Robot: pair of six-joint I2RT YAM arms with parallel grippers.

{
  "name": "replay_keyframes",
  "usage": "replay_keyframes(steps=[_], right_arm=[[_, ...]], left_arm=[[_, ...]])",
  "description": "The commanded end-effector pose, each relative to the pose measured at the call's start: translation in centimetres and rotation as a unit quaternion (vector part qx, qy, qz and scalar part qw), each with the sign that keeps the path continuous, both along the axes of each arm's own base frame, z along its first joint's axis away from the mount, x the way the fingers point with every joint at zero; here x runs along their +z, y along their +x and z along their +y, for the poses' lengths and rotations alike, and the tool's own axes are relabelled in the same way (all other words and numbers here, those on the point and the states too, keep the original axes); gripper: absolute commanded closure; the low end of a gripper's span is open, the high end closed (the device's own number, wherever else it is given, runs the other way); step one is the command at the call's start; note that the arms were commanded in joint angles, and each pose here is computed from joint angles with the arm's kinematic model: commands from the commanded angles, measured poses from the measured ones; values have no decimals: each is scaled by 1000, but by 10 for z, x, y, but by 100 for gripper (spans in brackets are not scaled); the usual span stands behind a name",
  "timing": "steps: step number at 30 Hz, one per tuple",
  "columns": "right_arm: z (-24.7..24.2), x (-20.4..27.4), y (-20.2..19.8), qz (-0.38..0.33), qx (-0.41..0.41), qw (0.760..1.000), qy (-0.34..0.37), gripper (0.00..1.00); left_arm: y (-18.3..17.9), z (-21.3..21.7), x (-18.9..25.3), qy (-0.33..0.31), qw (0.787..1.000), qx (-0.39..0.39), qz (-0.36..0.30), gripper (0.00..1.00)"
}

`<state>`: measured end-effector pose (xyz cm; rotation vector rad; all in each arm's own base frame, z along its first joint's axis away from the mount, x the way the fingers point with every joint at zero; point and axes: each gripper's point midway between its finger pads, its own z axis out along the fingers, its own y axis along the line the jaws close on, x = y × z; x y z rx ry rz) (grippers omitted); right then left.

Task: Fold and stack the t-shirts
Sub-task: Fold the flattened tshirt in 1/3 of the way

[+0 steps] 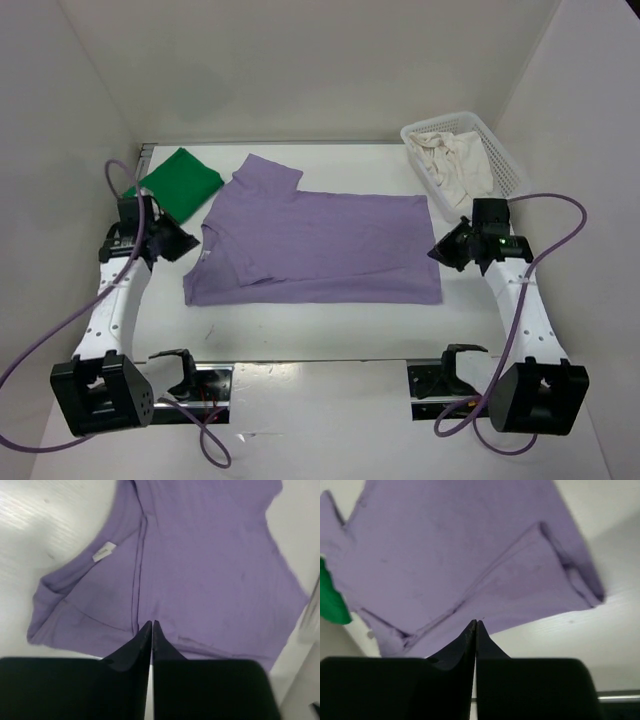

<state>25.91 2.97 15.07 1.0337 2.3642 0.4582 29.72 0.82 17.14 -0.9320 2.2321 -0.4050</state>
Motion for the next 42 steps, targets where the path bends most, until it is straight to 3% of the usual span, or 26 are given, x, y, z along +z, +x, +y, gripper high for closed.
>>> replay_keyframes(steps=[1,5,8,10,12,14,20,26,30,35,42], right_arm=[[31,14,20,-64,51,996,40,100],[46,-18,27,-34,59,998,15,100],[60,-46,33,-7,71,997,16,100],[63,-57,35,3,76,997,16,100],[64,-68,38,11,72,997,18,100],[64,-74,34,16,72,997,18,100],[62,-62,26,-3,60,998,22,98],[60,-59,23,-10,58,998,19,96],[61,-58,23,-10,60,998,22,96],[61,-58,23,-10,60,998,22,95],[63,-57,24,-14,63,998,26,94]], left_arm=[[0,-44,-24,-56,996,-68,-12,100],[-6,-70,-54,-62,994,-90,9,99],[2,-74,-70,-66,994,-87,16,78],[8,-82,-78,-77,992,-101,19,57],[13,-85,-87,-75,991,-109,32,48],[18,-90,-87,-70,990,-116,31,48],[10,-95,-119,-46,988,-117,90,62],[-3,-76,-100,-14,996,-68,61,69],[-18,-70,-107,-3,995,-59,86,69],[-34,-85,-122,-2,991,-71,114,62],[-34,-96,-136,-20,990,-76,115,57]])
